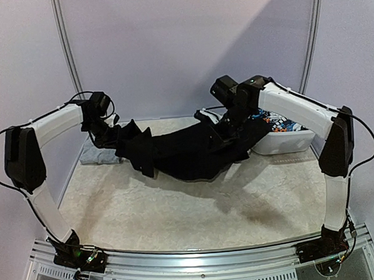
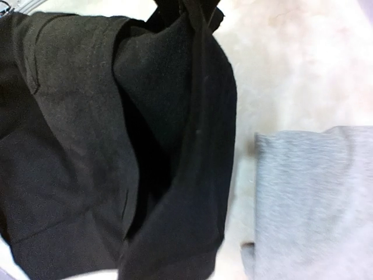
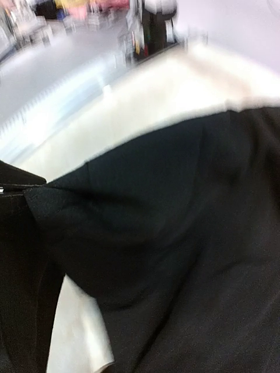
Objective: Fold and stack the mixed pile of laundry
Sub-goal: Smooth out the flattened shirt at the center of the board.
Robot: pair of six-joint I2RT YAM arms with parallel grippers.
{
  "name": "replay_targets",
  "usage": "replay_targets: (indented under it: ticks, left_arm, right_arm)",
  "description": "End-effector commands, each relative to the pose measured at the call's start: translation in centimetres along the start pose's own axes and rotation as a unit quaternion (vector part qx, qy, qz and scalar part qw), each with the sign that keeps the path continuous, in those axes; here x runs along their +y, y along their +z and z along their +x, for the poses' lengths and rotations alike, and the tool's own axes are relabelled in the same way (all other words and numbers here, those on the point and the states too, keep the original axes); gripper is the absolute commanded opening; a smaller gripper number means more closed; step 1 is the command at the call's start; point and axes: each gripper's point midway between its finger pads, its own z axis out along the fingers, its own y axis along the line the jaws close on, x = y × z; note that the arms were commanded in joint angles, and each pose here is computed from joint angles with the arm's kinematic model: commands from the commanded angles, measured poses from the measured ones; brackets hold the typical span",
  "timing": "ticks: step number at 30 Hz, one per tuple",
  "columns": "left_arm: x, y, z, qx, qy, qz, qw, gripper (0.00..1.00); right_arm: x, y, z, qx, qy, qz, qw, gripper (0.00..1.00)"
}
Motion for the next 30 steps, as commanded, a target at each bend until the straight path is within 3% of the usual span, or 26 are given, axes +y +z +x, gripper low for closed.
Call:
replay_targets:
  ticks: [1,4,6,7,9,10,14,18,22,25,28,30]
  left_arm:
    - [1.6,-3.2,0.1,0.007,0.022,-0.054,0.998,0.00]
    - [2.5,-4.0,0.1,0.023,0.026,-0.072,0.997,0.00]
    - [2.8,-3.6,0.4,0.048,0.031,-0.080,0.995,0.00]
    - [3.0,-3.3,0.6,0.060,0.032,-0.083,0.994,0.00]
    - [3.6,-2.6,0.8,0.083,0.028,-0.100,0.991,0.05]
    - [3.9,-2.2,0.6,0.088,0.024,-0.109,0.990,0.09]
    - [4.3,-2.8,-0.3,0.071,-0.012,-0.131,0.989,0.58]
    - [3.9,-5.3,-0.2,0.029,-0.022,-0.133,0.990,0.83]
    - [3.5,-8.0,1.7,0.022,-0.003,-0.159,0.987,0.84]
    - [1.0,-9.0,4.0,0.014,0.010,-0.119,0.993,0.73]
    - [-1.9,-8.8,6.8,0.000,0.052,-0.065,0.997,0.69]
    - [-2.7,-8.0,8.9,0.004,0.065,-0.043,0.997,0.67]
  right_arm:
    - [6.9,-4.0,1.5,0.038,0.062,-0.145,0.987,0.00]
    - [8.6,-4.8,0.1,0.019,0.081,-0.189,0.978,0.01]
    - [7.7,-3.9,-0.3,0.012,0.106,-0.170,0.980,0.04]
    - [6.7,-3.0,-0.3,0.017,0.124,-0.149,0.981,0.12]
    - [5.0,-1.0,0.0,0.039,0.165,-0.117,0.979,0.40]
    - [4.2,0.5,0.3,0.061,0.186,-0.103,0.975,0.43]
    - [1.6,2.4,-0.8,0.070,0.196,-0.038,0.977,0.48]
    - [0.4,1.2,-3.0,0.022,0.193,-0.022,0.981,0.51]
    - [-1.3,-0.7,-3.7,-0.027,0.187,0.024,0.982,0.51]
    - [-1.9,-1.6,-3.0,-0.045,0.160,0.047,0.985,0.50]
    - [-1.8,-1.1,-0.7,-0.036,0.078,0.066,0.994,0.50]
    - [-1.6,0.2,1.5,-0.025,-0.019,0.100,0.995,0.50]
